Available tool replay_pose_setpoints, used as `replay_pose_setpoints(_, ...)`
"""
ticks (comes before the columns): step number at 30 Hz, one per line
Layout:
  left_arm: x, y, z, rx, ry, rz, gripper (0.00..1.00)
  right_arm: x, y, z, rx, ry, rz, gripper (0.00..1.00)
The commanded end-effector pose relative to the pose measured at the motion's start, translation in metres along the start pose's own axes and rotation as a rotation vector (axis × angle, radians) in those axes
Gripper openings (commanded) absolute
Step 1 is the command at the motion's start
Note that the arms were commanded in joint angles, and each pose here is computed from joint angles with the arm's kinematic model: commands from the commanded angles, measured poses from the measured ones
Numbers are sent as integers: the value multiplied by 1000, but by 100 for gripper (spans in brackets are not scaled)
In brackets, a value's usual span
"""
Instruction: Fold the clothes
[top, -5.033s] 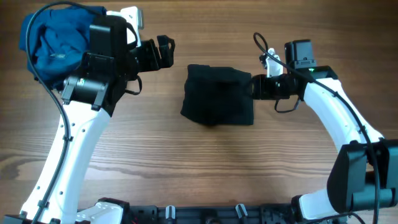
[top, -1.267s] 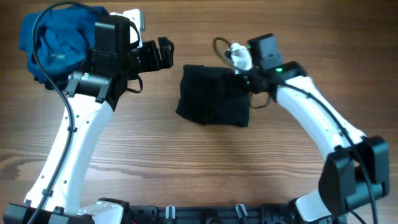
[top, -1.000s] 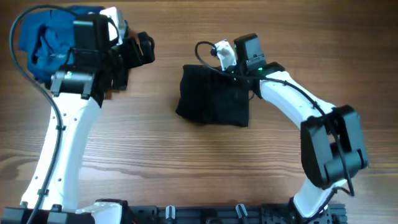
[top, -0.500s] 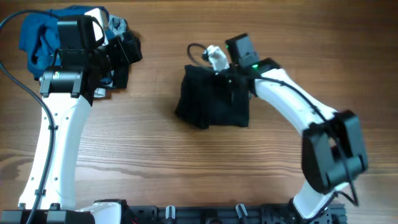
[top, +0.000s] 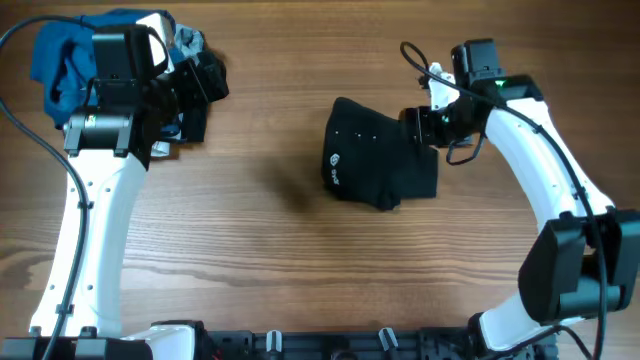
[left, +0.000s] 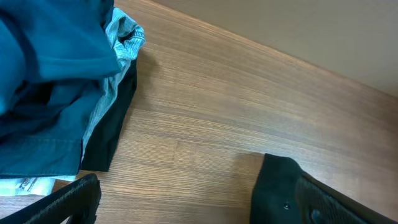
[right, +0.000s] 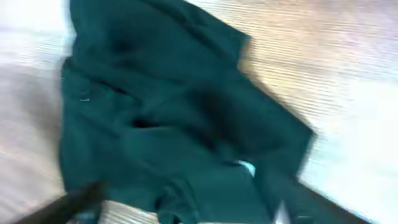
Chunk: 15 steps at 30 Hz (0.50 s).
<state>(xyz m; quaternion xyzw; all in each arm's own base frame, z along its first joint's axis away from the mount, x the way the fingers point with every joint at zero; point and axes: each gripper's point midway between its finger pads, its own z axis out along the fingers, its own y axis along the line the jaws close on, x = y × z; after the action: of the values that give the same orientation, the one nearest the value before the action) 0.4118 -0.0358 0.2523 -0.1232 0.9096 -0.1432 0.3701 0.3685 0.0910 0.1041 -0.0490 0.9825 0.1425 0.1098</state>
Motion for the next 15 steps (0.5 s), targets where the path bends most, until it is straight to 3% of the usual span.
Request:
replay_pose_setpoints(1,4,3,3,-1,19,15,100,-2,-26,-4,110,-5,105,100)
replay_pose_setpoints(3,6,-2,3,24,28,16,100,-18,-6,-24,14,-67,73,97)
replay_pose_setpoints(4,7,-3,3,27,29,17,100,-28,13,-37,-73,-106,23,84)
replay_pose_setpoints(5,7,-5,3,29,31,20,100,-36,38,-45,-182,-139,-41,57)
replay_pose_setpoints(6,8,-7,3,33,33,23,100,-40,52,-47,-240,-156,-64,8)
replay_pose_setpoints(7,9,-9,3,37,35,28,100,-41,58,-42,-252,-149,-60,4)
replay_pose_setpoints(12,16,-21,6,55,52,50,100,-26,78,5,-306,-16,-69,4)
replay_pose_setpoints(15,24,-16,18,39,95,42,100,-18,61,44,-244,75,10,4)
